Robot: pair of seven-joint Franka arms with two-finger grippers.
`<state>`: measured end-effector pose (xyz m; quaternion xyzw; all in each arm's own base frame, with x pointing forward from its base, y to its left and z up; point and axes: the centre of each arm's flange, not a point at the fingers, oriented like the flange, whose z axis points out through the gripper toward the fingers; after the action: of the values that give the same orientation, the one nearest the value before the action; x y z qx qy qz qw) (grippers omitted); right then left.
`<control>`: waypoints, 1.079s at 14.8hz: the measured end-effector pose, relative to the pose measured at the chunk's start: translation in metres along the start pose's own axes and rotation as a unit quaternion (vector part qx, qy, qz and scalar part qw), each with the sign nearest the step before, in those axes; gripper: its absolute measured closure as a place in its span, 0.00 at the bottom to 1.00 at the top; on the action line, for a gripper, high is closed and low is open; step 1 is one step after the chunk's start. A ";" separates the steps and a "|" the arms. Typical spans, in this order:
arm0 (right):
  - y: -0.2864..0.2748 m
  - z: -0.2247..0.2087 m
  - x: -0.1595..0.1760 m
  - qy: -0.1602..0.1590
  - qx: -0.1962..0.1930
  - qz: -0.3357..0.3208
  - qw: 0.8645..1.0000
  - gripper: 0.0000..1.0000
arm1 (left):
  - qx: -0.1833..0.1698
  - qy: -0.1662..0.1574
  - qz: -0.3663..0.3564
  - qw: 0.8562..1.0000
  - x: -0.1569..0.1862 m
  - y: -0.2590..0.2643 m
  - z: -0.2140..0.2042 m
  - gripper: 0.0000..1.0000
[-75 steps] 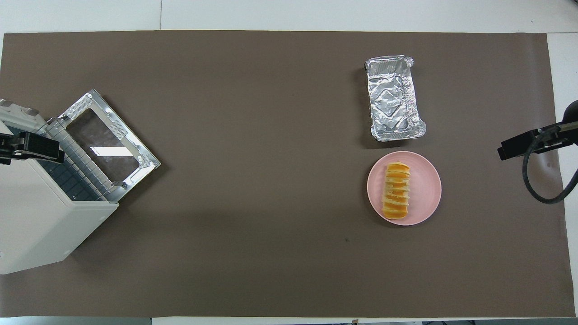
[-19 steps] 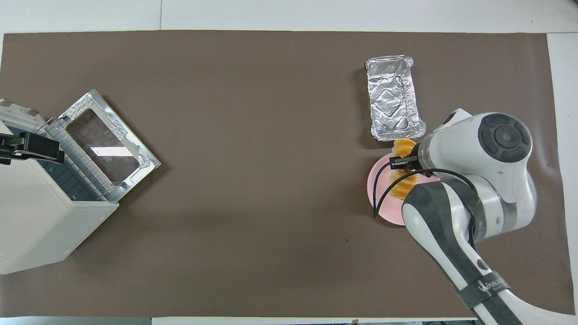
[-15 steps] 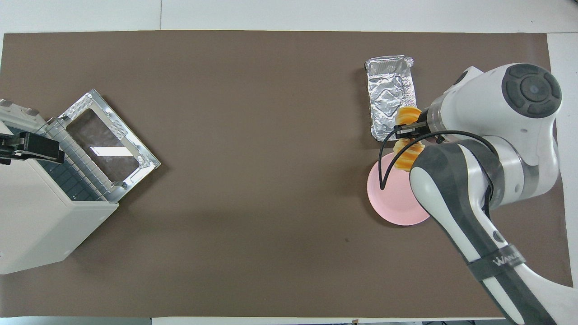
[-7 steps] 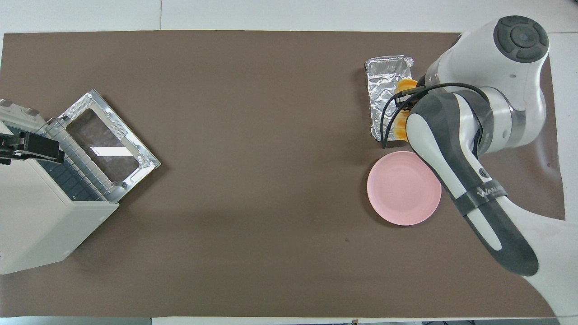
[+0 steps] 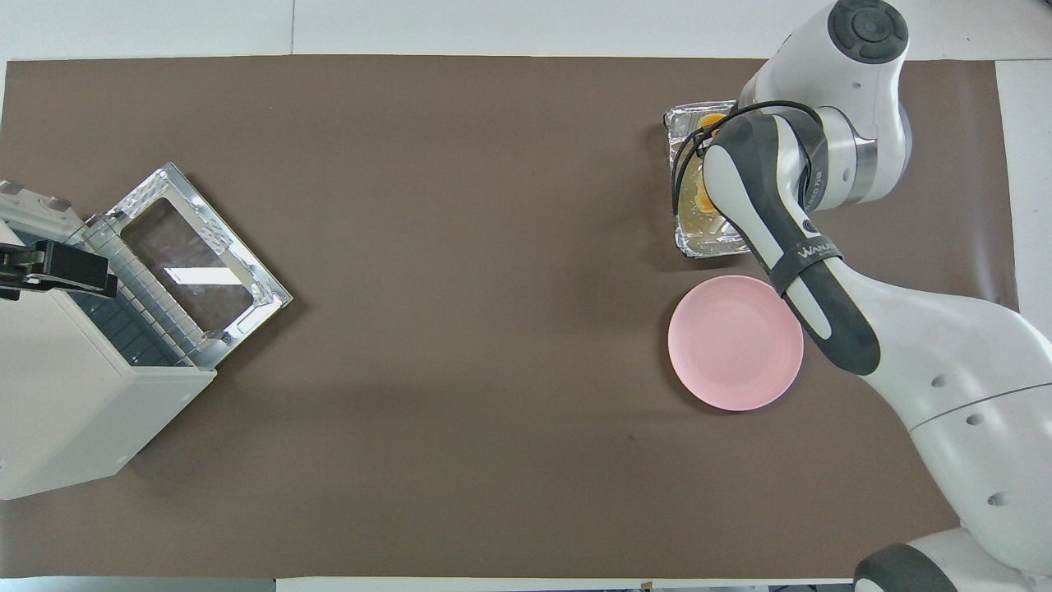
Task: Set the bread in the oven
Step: 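Carry the bread with the right gripper and lower it into the foil tray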
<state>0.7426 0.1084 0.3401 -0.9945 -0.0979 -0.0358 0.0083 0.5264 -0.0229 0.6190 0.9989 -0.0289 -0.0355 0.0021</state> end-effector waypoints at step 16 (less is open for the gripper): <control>0.006 0.004 0.000 -0.012 0.000 0.004 1.000 0.11 | 0.000 0.000 0.000 1.000 0.000 0.000 0.000 0.00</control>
<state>0.7438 0.1028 0.3363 -0.9953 -0.0940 -0.0237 0.0070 0.5264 -0.0229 0.6190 0.9989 -0.0289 -0.0355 0.0021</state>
